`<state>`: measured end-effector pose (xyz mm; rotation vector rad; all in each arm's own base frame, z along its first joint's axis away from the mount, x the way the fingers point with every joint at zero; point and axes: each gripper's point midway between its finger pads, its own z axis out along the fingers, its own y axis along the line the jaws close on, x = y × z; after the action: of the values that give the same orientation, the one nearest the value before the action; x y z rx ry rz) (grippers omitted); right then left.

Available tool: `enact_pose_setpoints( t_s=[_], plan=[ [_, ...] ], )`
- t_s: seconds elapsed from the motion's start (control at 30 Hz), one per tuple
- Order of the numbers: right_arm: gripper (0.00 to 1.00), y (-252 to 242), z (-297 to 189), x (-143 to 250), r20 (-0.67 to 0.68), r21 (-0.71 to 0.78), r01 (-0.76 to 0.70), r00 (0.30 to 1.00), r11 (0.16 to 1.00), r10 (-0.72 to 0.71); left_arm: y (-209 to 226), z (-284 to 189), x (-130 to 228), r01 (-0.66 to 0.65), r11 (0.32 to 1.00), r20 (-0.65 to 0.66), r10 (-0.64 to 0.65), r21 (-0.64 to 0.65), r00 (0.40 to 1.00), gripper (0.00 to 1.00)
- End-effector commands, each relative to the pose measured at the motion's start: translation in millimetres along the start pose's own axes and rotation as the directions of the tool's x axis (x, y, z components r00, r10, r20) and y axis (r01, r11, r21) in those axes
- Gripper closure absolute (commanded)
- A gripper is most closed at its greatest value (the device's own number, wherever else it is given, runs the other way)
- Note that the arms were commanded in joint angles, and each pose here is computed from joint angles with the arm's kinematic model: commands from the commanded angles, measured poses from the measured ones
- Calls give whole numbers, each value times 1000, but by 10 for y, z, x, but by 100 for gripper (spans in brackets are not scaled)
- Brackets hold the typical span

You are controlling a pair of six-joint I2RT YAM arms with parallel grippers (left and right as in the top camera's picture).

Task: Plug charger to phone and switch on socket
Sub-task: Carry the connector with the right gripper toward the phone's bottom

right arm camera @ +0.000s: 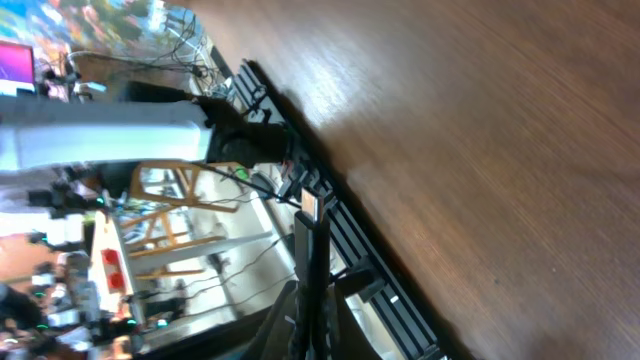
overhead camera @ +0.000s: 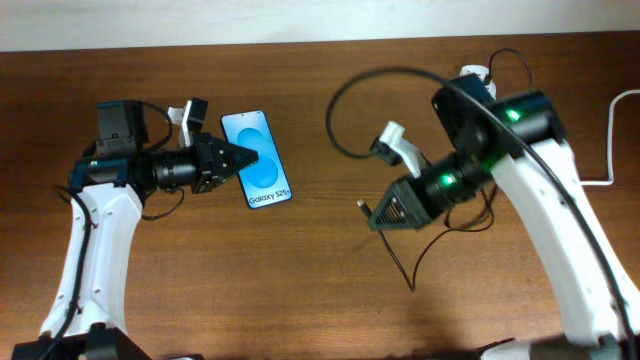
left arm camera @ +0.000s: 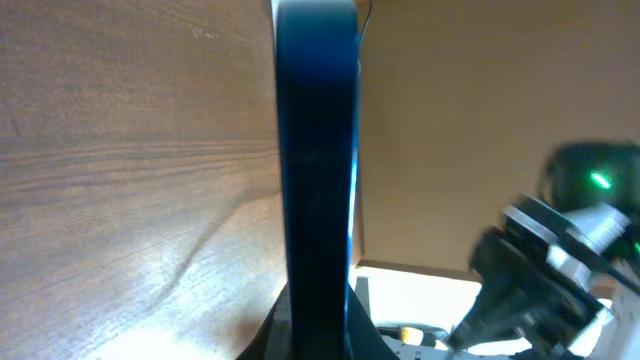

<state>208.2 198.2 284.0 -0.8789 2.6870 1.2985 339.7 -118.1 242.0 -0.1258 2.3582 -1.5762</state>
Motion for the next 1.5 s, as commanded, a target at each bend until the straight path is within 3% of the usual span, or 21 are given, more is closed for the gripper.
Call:
enact_pose_setpoints(
  t_s=[0.0, 0.43, 0.6, 0.83, 1.03, 1.3, 1.47],
  plan=[
    [95, 324, -80, 141, 39, -14, 68, 997, 998, -67, -111, -22, 14, 6, 999, -10, -6, 47, 1000, 100],
    [96, 852, 36, 484, -8, -56, 194, 981, 979, -195, -186, 112, 114, -13, 998, -56, 16, 58, 998, 100],
    [95, 747, 201, 487, -40, -61, 105, 993, 993, -108, -260, 242, 146, -69, 995, -80, 76, 77, 994, 100],
    [95, 533, 403, 519, -74, -63, 18, 997, 998, -23, -74, 383, 91, -25, 996, -113, 34, 81, 993, 100],
    [95, 456, 475, 472, -61, -63, 27, 998, 998, -31, 13, 515, 19, 17, 978, -167, 18, 207, 986, 100],
    [95, 252, 757, 240, 6, -69, -54, 998, 996, 55, 67, 543, 16, 42, 976, -180, -3, 214, 984, 100],
    [96, 314, 1036, 217, -2, -99, -20, 1000, 995, 20, -92, 504, -8, -14, 951, -177, 72, 308, 982, 100]
  ],
)
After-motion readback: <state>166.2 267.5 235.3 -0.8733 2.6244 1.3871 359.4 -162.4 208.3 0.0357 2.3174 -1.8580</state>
